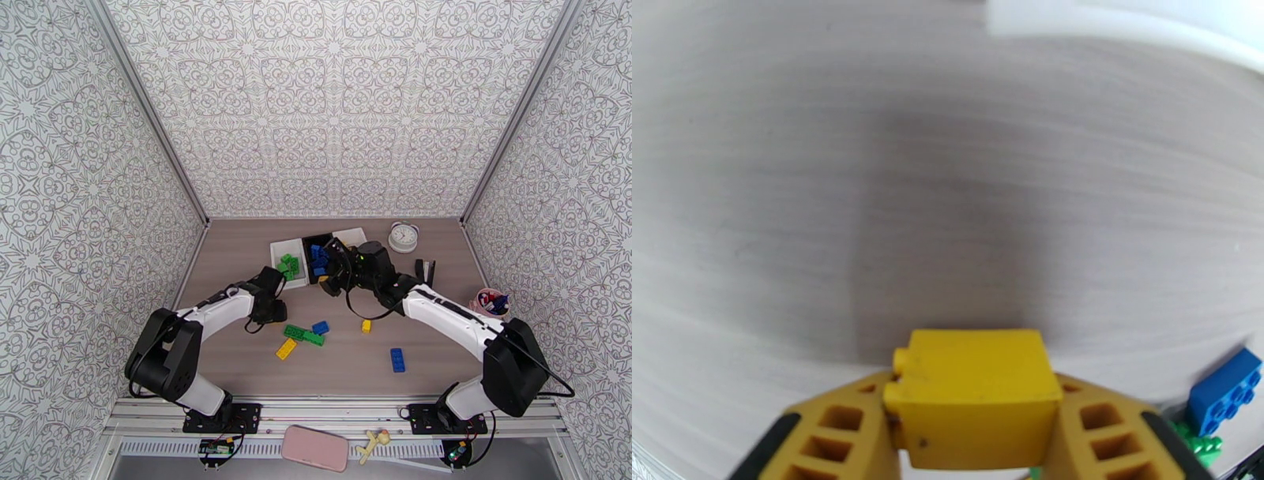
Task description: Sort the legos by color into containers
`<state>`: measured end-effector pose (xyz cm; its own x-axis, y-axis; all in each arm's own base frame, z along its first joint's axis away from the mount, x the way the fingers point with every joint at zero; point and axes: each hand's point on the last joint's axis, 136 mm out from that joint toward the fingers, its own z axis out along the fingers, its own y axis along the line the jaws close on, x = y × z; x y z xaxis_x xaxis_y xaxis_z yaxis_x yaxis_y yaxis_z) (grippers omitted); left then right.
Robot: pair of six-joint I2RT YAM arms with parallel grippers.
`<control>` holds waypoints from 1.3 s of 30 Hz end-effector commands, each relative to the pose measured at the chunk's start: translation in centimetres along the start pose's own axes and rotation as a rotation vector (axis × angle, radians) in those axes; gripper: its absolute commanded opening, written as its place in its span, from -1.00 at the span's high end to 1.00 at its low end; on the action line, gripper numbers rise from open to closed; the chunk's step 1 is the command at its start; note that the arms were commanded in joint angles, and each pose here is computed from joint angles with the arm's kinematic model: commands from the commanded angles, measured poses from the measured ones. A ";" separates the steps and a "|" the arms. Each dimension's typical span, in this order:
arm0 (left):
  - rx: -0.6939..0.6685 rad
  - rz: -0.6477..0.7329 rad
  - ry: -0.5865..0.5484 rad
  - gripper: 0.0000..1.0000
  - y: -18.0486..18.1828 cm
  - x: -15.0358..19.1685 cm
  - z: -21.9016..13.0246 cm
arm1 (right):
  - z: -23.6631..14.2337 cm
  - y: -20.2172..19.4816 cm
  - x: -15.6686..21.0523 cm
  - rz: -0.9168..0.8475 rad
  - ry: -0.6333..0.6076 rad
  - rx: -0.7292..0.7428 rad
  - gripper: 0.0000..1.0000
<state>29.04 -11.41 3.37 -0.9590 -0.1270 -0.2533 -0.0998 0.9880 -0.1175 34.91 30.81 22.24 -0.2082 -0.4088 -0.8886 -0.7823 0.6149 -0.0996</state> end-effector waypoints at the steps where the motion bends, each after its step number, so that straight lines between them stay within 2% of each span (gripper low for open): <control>1: 0.088 0.045 -0.108 0.27 -2.4 -3.0 -3.1 | -1.4 0.8 0.1 -0.025 0.000 -0.036 -0.95; 8: 0.156 0.112 -0.227 0.42 -5.9 -6.6 -5.9 | -3.3 1.3 -0.2 -0.060 -0.021 -0.041 -0.99; 16: 0.272 0.275 -0.400 0.42 -14.1 -10.8 -9.2 | -5.4 -0.5 0.1 -0.061 -0.041 0.078 -0.99; 23: 0.391 0.314 -0.483 0.42 -20.6 -14.7 -10.2 | -7.3 -2.3 1.5 0.020 -0.066 0.161 -0.99; 31: 0.496 0.342 -0.544 0.41 -26.9 -19.1 -8.0 | -8.8 -3.5 2.9 0.101 -0.081 0.214 -0.99; 39: 0.496 0.340 -0.551 0.41 -30.2 -22.4 -3.3 | -9.7 -4.5 3.3 0.114 -0.080 0.267 -0.99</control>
<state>51.58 -36.77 15.70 -0.6553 0.0185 -0.7551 0.3984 0.8578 -0.3248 31.79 21.21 23.59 -0.2344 -0.3059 -0.9228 -0.6138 0.7827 -0.1035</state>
